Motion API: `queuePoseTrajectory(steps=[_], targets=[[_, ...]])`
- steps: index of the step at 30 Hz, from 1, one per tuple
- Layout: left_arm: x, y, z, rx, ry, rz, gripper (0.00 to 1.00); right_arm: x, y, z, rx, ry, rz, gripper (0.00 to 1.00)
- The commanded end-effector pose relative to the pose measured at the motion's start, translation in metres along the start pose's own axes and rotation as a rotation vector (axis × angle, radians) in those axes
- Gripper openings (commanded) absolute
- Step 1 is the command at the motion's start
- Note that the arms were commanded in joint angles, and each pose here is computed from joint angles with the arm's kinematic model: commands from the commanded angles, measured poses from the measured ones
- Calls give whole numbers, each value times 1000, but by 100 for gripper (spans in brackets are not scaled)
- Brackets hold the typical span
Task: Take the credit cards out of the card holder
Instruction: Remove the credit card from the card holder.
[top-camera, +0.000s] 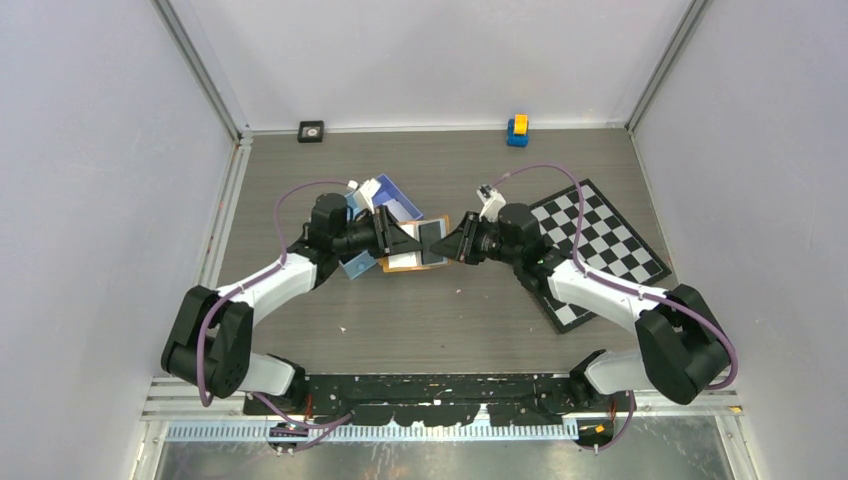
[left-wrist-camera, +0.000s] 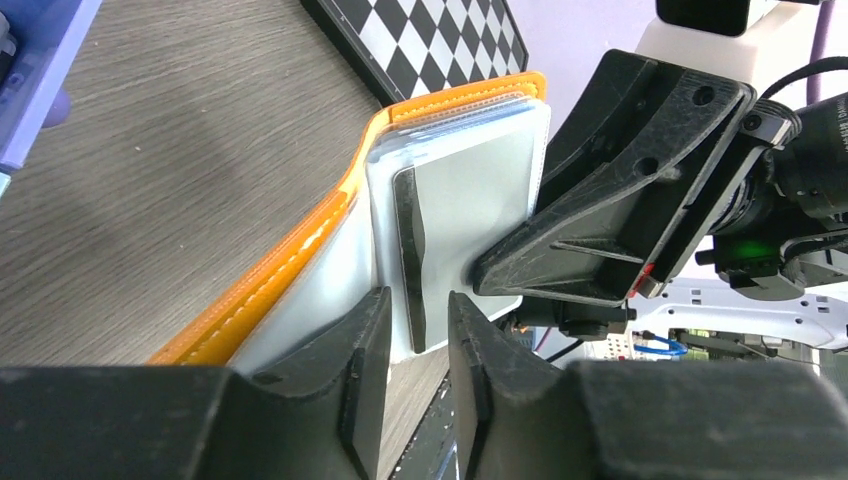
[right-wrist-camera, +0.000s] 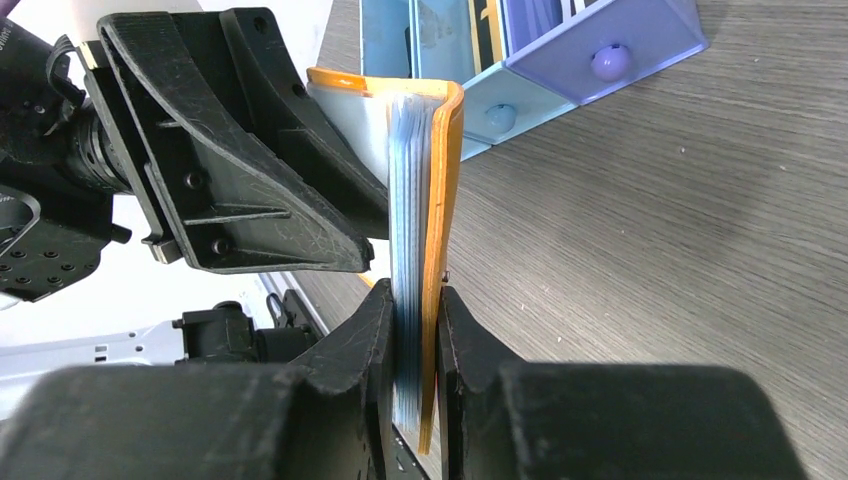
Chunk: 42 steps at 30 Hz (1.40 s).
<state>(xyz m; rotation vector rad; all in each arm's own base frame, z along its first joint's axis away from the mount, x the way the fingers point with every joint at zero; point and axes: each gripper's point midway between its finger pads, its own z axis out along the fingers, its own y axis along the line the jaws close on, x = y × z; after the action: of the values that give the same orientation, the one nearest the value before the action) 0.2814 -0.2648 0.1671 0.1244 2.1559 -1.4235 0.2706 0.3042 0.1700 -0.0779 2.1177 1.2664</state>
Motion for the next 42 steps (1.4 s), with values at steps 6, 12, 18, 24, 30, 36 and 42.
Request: queuePoseTrajectory(steps=[6, 12, 18, 24, 30, 36, 42], targets=[[-10, -23, -3, 93, -30, 35, 21, -22, 51, -6, -230, -61, -24, 1], [-11, -43, -7, 217, -25, 33, 17, -21, 54, -4, -279, -47, -4, 1], [-13, -39, -7, 200, -29, 21, 28, -20, 58, -5, -318, -41, -1, 8], [-14, -48, -8, 254, -28, 17, 25, -24, 56, -8, -315, -58, 4, 19], [-18, -55, -13, 315, -36, -3, 21, -28, 52, -10, -309, -75, 24, 19], [-17, -37, -10, 228, -36, -33, 15, -30, 54, -13, -337, -82, 37, 10], [-12, -11, -4, 99, 3, -70, 25, -30, 59, -15, -366, -76, 32, 3]])
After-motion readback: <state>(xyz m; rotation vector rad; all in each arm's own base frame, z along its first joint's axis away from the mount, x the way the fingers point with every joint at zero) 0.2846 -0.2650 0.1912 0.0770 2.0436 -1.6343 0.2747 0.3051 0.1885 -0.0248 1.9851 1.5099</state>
